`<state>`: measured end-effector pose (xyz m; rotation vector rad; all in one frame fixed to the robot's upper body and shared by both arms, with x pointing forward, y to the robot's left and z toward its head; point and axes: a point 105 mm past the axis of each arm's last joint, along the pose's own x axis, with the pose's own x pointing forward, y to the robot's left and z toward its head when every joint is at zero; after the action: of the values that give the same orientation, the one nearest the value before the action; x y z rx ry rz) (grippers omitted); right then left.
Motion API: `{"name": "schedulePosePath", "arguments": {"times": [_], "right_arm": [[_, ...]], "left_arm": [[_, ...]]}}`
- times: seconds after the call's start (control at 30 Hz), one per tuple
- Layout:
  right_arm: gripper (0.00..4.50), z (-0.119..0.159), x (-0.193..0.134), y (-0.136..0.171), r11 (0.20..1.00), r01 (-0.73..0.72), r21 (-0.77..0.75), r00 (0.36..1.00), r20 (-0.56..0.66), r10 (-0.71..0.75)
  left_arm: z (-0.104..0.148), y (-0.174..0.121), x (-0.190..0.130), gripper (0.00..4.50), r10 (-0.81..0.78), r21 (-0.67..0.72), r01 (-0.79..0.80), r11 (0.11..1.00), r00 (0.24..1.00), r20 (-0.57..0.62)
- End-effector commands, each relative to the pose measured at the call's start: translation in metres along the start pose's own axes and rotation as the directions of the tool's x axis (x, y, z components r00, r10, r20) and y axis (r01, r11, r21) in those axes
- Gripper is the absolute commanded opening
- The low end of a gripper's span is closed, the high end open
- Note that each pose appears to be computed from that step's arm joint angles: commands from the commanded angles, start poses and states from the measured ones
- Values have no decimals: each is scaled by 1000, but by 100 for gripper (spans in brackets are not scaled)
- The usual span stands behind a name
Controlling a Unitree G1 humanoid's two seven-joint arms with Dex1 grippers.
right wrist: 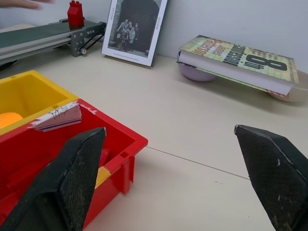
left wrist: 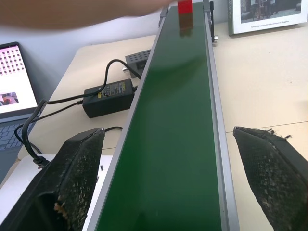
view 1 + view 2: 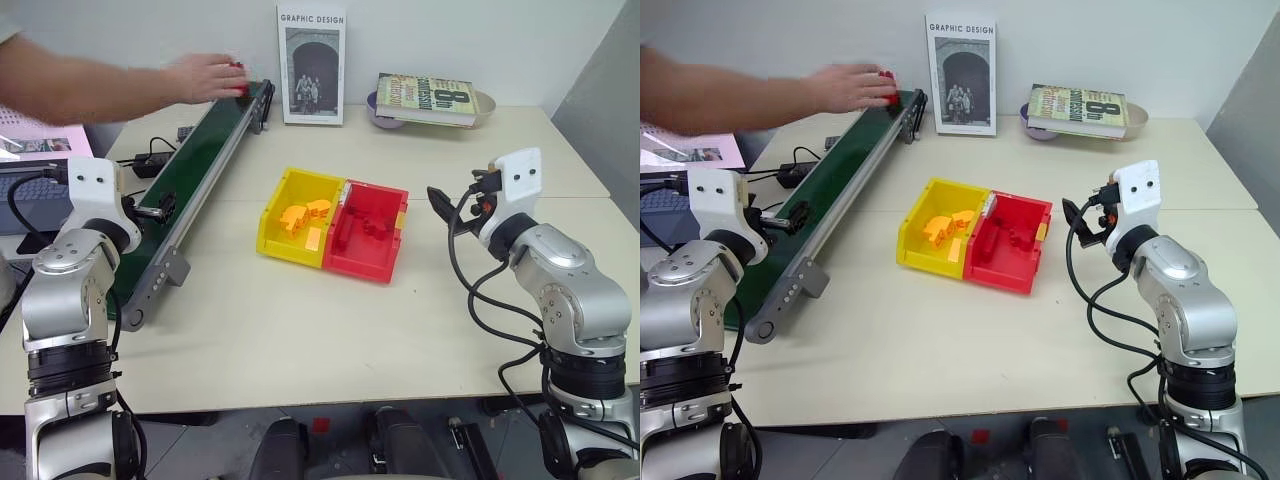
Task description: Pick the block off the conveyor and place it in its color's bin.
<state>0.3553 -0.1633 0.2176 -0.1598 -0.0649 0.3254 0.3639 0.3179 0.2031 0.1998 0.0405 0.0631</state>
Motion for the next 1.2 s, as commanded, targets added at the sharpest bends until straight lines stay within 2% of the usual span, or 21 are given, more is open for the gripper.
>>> {"name": "schedulePosePath", "arguments": {"times": [0.03,0.2,0.4,0.83,1.03,1.2], "right_arm": [[450,17,0,0,1000,-2,-22,998,61,3],[450,17,0,-2,1000,6,-23,998,61,-4],[450,22,2,2,999,-26,-28,997,74,28],[450,43,13,22,982,-183,-34,971,150,186],[450,48,14,38,952,-301,-64,936,169,307],[450,60,9,61,876,-475,-87,855,190,483]], "left_arm": [[16,3,-6,448,-2,25,1,1000,999,49],[20,0,-8,448,-15,0,15,1000,997,78],[27,5,-16,448,-15,-122,35,992,987,158],[28,9,-21,448,-8,-103,26,994,985,175],[24,8,-19,448,-20,-91,35,995,987,162],[26,7,-14,448,-62,-107,79,991,986,157]]}}
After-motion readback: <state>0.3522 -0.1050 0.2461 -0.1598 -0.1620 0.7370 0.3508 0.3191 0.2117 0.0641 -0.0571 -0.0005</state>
